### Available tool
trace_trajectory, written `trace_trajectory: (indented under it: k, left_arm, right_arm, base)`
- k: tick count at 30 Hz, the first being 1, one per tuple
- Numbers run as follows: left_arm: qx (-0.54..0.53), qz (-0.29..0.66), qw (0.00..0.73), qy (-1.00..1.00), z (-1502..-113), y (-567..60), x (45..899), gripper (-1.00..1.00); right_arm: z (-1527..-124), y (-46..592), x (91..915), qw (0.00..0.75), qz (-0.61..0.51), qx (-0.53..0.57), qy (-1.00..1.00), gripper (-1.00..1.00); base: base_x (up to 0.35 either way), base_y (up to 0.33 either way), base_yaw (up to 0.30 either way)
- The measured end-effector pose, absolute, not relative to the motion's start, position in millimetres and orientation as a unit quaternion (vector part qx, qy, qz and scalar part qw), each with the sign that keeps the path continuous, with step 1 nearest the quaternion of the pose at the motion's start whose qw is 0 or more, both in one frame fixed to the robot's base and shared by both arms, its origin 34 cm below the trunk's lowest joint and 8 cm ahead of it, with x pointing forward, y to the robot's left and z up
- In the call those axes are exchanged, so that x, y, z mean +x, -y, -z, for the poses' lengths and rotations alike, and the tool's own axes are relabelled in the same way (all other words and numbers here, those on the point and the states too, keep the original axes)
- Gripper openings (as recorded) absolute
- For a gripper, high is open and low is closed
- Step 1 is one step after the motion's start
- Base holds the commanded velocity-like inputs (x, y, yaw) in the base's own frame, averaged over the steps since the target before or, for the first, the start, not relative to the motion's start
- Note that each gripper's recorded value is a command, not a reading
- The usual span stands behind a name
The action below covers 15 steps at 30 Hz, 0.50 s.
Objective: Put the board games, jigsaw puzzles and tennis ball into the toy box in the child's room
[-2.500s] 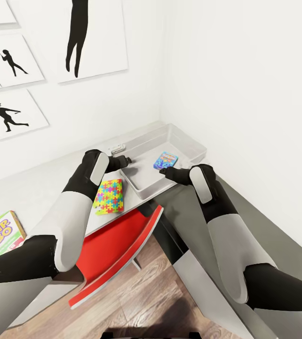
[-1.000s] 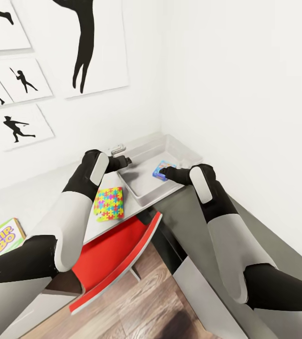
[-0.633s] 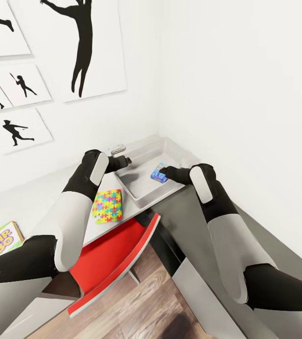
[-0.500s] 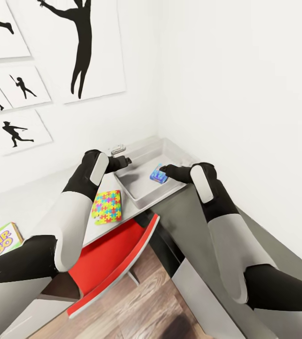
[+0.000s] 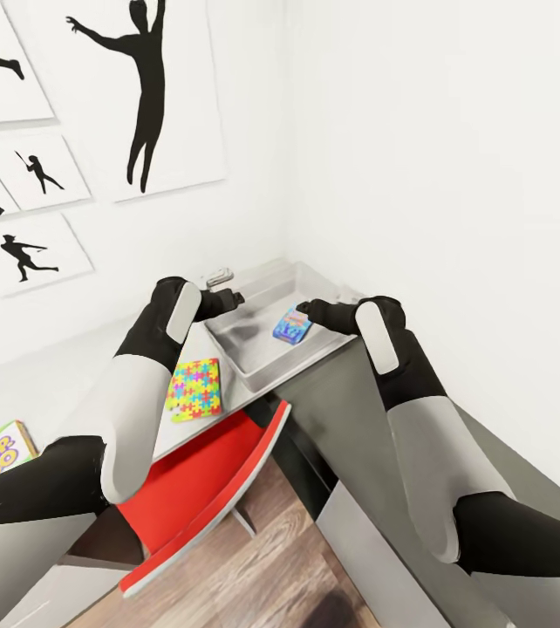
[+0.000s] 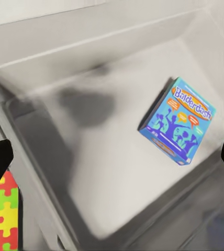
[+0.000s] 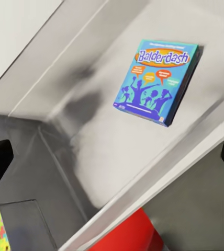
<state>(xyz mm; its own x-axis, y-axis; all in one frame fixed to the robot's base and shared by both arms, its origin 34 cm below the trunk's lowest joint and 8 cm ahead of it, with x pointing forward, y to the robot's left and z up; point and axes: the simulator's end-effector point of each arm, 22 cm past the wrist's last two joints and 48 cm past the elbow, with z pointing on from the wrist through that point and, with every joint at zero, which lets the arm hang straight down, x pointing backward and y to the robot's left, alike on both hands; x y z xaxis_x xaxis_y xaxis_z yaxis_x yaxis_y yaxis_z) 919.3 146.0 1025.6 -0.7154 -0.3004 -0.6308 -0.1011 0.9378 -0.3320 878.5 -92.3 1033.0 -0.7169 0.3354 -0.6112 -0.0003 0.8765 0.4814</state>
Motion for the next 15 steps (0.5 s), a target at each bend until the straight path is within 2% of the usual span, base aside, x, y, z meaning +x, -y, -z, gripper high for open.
trace_trajectory:
  k: [15]
  left_arm:
    - [-0.08, 0.18, 0.389, -0.9, -1087.0, -133.6, 918.6, 1.0]
  right_arm:
    - [-1074.7, 91.8, 872.3, 0.395, -0.244, 0.083, -0.882, 1.0]
  base:
    - [0.0, 0.0, -0.068]
